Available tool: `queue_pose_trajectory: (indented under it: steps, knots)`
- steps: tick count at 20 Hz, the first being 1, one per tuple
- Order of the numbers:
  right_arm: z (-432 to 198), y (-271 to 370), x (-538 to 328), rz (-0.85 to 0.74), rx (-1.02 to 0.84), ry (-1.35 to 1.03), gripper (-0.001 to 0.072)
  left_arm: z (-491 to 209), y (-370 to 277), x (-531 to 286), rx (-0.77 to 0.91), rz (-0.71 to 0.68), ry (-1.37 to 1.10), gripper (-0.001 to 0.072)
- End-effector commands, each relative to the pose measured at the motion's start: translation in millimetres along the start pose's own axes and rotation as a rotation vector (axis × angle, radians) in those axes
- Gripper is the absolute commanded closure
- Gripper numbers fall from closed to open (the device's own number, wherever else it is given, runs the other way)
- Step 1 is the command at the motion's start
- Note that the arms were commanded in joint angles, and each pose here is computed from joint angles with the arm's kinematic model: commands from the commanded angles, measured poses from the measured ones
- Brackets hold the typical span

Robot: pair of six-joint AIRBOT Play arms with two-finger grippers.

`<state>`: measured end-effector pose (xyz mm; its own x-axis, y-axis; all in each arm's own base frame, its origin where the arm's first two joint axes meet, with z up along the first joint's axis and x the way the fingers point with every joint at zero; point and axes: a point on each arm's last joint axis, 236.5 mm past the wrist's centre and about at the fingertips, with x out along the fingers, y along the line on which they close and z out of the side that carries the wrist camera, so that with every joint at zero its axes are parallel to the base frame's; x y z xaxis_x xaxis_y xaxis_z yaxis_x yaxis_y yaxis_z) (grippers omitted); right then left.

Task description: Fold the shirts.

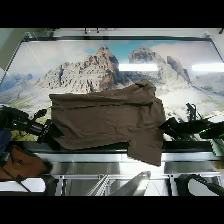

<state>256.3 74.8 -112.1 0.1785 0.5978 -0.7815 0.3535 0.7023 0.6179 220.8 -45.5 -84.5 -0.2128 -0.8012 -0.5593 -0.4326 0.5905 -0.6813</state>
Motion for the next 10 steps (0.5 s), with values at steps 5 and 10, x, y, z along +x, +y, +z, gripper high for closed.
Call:
queue_pose_trajectory:
  steps: [5,10]
  knots:
    - [-20,36,36,0.106,-0.094,0.088,0.0280,5,27,-5,-0.097,-0.029,-0.133,0.0412]
    - [-26,62,32,0.220,-0.133,0.104,0.0686,13,33,-5,-0.105,-0.015,-0.171,0.0682]
